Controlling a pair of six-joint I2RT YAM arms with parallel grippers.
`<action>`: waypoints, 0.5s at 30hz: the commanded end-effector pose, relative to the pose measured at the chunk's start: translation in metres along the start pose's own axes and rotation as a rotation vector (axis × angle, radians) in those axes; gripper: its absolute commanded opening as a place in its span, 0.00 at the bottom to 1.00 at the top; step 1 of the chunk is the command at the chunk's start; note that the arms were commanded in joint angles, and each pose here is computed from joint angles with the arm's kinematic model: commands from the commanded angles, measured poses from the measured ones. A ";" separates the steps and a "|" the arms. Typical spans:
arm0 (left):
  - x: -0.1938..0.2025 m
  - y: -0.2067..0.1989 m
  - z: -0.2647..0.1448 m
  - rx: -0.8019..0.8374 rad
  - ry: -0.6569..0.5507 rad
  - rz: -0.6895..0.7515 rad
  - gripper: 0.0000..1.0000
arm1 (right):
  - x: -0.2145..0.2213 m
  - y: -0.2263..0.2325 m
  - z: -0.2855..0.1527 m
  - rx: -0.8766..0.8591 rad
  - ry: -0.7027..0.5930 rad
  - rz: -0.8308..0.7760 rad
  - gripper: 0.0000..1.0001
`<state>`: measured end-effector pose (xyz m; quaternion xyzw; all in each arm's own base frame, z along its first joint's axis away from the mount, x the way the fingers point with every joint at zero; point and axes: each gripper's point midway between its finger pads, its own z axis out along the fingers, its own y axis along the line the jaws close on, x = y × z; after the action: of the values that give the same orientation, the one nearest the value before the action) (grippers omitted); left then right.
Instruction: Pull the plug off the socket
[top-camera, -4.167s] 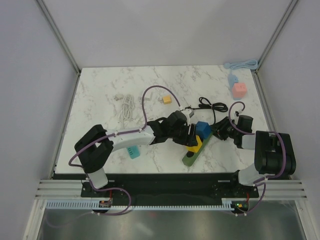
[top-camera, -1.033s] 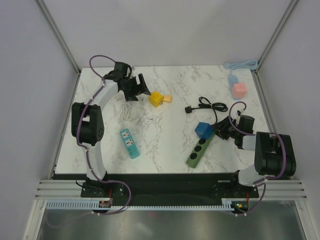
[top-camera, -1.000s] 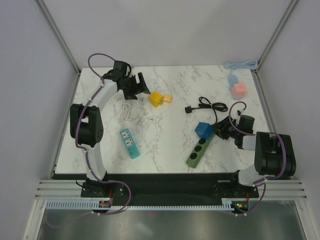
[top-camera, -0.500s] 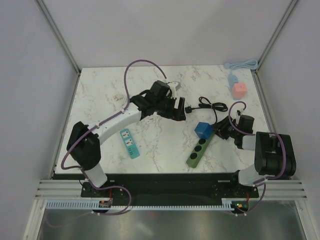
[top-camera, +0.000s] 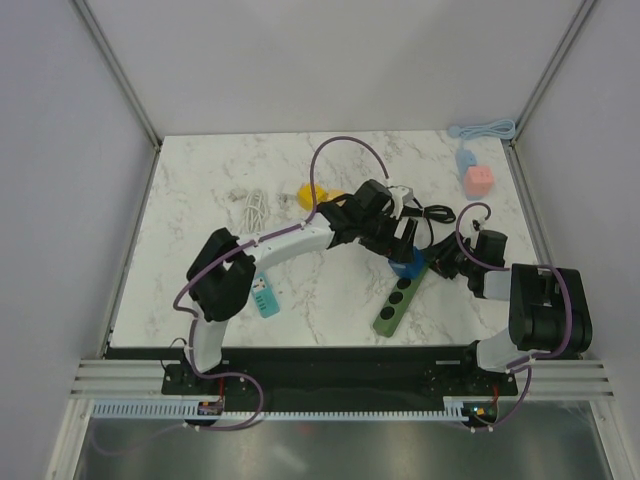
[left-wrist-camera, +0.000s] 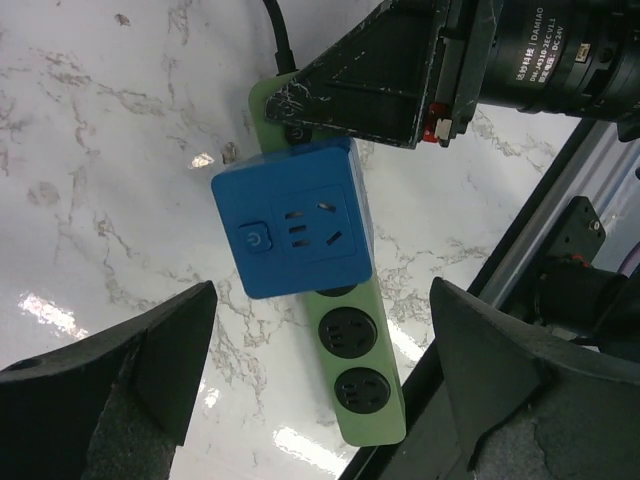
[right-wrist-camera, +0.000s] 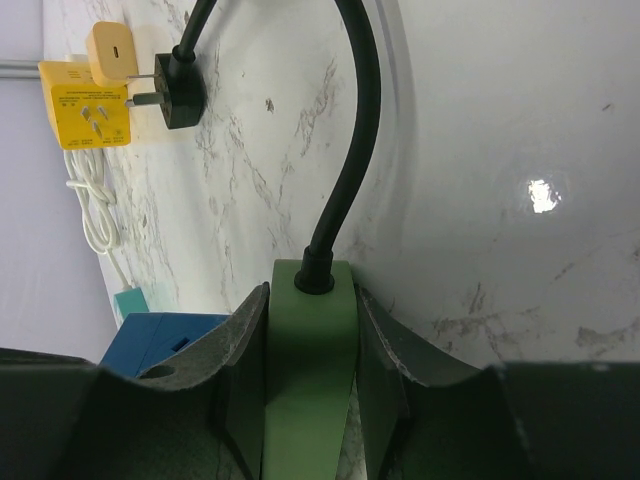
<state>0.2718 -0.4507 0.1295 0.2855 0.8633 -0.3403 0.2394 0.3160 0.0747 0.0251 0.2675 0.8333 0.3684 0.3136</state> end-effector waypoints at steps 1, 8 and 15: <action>-0.022 -0.016 0.008 0.067 -0.039 0.006 0.94 | -0.005 -0.018 0.002 0.071 -0.041 -0.145 0.00; -0.013 -0.009 0.037 0.070 0.021 -0.023 0.94 | -0.004 -0.018 0.002 0.070 -0.039 -0.147 0.00; -0.007 -0.008 0.053 0.080 0.071 -0.067 0.86 | -0.004 -0.018 0.003 0.072 -0.038 -0.148 0.00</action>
<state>0.2865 -0.4839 0.0888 0.2853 0.8714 -0.3463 0.1983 0.3159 0.0761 0.0251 0.2657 0.8341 0.3681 0.3135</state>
